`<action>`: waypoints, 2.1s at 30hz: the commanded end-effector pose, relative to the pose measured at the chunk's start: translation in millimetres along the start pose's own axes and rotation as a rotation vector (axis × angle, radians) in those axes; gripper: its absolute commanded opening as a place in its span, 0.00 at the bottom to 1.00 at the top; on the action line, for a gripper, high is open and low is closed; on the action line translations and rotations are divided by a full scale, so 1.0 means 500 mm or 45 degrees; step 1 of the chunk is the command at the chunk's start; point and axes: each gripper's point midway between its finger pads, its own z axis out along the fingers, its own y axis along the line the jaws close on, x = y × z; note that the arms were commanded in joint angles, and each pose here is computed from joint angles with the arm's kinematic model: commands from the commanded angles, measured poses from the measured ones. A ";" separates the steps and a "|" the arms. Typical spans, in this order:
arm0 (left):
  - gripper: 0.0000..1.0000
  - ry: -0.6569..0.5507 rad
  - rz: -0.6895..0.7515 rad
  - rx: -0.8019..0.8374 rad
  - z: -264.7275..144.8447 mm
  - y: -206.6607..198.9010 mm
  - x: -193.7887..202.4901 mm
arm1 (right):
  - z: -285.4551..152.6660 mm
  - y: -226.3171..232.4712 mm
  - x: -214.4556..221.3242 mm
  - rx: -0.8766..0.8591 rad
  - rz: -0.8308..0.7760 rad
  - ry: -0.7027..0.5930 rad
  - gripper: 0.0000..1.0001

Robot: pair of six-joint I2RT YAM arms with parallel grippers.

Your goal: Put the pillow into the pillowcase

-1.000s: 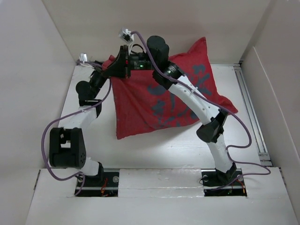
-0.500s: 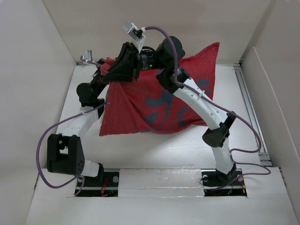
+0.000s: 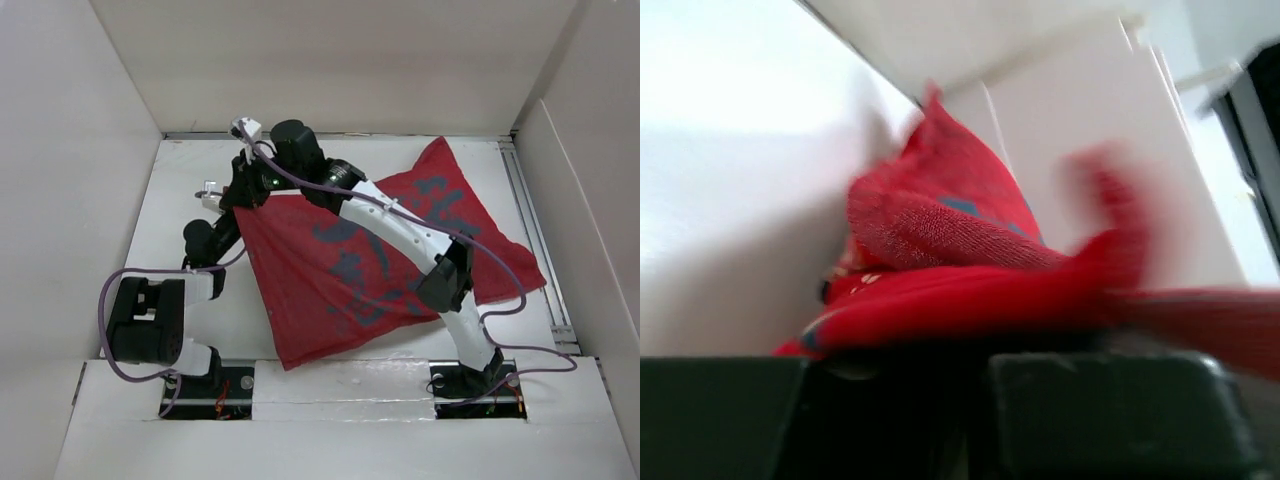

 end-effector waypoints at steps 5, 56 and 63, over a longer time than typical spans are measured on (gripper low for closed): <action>0.09 -0.360 0.149 -0.574 -0.016 0.147 -0.164 | -0.037 -0.042 0.035 0.288 -0.008 0.074 0.43; 0.19 0.267 0.647 -0.806 0.124 0.150 0.141 | -0.471 -0.532 0.359 1.269 0.575 -0.020 1.00; 0.25 0.114 0.677 -0.950 0.020 0.144 0.072 | -0.528 -0.493 0.345 1.341 0.584 -0.173 1.00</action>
